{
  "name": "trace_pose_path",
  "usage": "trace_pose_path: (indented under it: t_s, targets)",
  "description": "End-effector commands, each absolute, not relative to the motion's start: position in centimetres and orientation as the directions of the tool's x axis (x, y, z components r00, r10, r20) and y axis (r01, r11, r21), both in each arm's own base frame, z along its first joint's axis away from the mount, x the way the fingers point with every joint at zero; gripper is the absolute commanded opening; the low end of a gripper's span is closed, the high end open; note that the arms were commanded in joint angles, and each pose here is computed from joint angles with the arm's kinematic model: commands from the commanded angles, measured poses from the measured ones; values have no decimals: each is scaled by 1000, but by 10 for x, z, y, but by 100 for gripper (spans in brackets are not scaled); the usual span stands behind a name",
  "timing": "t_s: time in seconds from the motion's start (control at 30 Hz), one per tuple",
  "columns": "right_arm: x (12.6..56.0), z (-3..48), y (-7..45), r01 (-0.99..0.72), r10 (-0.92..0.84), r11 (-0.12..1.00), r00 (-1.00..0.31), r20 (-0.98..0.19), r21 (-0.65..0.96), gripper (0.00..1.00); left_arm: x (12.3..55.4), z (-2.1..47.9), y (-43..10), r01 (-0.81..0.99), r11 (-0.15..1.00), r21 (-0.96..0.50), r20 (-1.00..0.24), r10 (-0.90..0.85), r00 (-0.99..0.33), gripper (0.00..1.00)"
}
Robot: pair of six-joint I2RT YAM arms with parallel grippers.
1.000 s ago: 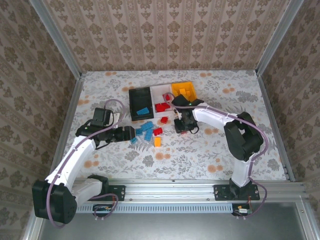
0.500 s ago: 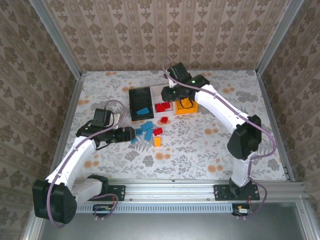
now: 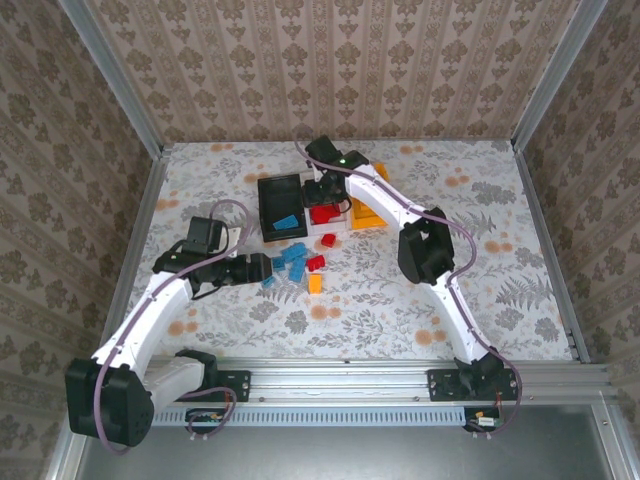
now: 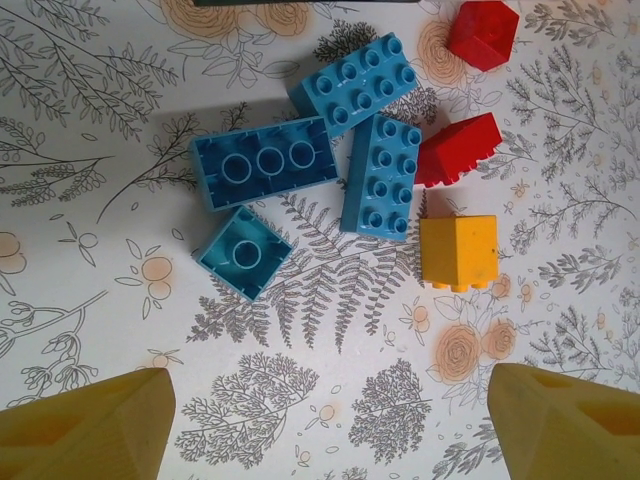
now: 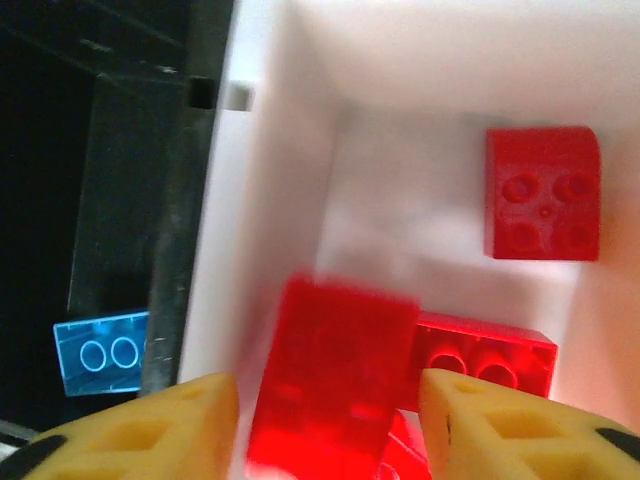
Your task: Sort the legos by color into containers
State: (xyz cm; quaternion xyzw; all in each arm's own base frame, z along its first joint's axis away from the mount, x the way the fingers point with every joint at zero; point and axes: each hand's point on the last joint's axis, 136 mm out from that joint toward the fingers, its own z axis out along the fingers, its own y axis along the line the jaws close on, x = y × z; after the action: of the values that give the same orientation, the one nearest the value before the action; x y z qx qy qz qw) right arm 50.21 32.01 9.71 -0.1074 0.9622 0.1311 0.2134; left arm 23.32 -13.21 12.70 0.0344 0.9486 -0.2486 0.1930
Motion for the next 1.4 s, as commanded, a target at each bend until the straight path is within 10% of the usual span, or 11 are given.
trace_pose_path:
  t_s: [0.0,0.63,1.37]
  targets:
    - [501,122,314,-253,-134,942,-885,-447,219,61,229,125,-142,185,855,-485,-363,-4,-932,87]
    - [385,162,228,-186,-29,946,-863,-504,265,70,203,74,-229,346,902,-259,-255,282,-925,100]
    - [308,125,156,-95,56,950,-884,-463,296,68,232,22,-277,436,898,-56,-111,428,-897,66]
